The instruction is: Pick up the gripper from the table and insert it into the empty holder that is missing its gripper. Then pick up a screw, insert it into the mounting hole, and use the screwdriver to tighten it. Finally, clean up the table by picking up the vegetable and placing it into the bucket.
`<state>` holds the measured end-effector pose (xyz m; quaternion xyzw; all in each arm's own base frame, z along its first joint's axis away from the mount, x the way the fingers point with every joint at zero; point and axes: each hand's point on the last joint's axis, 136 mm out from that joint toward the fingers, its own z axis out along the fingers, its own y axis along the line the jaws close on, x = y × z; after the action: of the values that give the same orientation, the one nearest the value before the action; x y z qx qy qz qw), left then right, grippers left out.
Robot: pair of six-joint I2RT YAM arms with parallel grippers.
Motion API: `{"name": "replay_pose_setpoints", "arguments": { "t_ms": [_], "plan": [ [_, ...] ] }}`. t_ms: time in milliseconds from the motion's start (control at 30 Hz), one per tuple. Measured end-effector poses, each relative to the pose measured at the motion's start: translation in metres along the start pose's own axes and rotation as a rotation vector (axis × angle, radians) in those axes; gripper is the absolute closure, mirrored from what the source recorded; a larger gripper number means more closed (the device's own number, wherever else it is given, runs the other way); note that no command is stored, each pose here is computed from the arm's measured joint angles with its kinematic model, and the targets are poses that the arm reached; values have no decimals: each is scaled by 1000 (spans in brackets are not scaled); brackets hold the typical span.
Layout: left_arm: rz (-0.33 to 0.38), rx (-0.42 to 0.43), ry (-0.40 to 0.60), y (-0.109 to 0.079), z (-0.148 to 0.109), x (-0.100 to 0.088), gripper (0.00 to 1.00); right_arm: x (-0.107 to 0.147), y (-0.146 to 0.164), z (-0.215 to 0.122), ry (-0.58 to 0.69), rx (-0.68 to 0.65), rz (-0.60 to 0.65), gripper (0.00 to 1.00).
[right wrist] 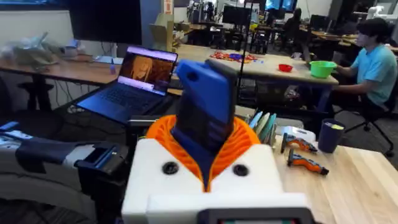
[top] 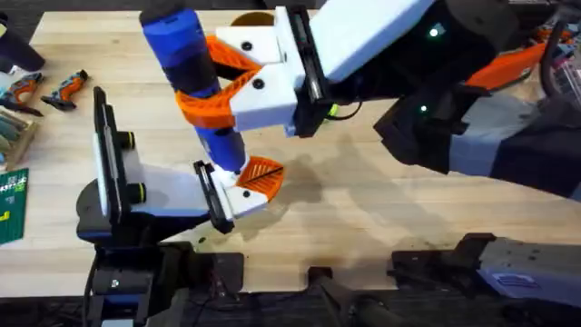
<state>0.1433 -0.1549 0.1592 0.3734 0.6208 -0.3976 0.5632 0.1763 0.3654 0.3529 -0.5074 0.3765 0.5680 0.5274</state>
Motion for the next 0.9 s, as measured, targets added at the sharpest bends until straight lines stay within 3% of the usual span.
{"name": "replay_pose_setpoints", "arguments": {
  "t_ms": [900],
  "plan": [
    [-4, 0, 0, 0, 0, 0, 995, 3, 0, 0, 11, -1, 15, 975]
  ]
}}
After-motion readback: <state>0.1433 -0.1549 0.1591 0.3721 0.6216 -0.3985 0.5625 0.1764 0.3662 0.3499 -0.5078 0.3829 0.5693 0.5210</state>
